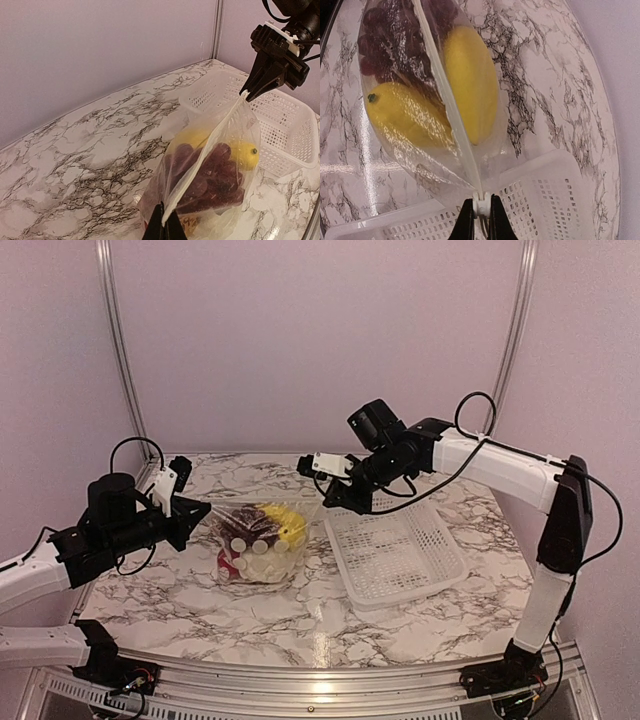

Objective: Place the food in the zip-top bag and seal the zipper
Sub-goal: Zip the zipper on the zipper food storage bag.

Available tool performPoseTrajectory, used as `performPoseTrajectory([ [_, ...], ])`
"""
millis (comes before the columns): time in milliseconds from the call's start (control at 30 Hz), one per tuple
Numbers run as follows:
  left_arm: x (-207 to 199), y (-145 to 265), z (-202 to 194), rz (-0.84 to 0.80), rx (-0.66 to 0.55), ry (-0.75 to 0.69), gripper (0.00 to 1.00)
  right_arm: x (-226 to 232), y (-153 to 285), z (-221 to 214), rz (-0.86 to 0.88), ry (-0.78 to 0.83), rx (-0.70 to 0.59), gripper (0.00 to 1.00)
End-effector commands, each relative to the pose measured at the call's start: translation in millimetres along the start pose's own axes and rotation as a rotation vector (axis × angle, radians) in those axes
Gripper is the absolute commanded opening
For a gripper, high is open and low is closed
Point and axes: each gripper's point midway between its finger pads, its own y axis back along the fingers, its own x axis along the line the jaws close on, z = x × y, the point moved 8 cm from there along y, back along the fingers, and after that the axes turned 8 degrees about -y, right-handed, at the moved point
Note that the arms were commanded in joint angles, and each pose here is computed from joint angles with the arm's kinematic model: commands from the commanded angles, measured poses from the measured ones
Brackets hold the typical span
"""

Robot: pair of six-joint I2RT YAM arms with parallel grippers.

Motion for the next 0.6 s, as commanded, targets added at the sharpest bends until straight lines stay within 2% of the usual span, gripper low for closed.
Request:
performPoseTrajectory([
  [0, 11.9, 1.7, 7.7, 0.070, -0.047, 0.011, 0.00, -15.0, 14.5, -33.3, -0.079, -0.038, 0.156, 0.00],
  [400, 12.1, -3.5, 5.3, 0.055, -0.027, 0.010, 0.00, -16.8, 12.2, -45.1, -0.065, -0.023, 0.209, 0.02],
  [567, 13.0, -10.6, 9.7, 0.045, -0.036, 0.017, 0.00, -21.8, 16.4, -38.7, -0.068, -0.016, 0.188, 0.02],
])
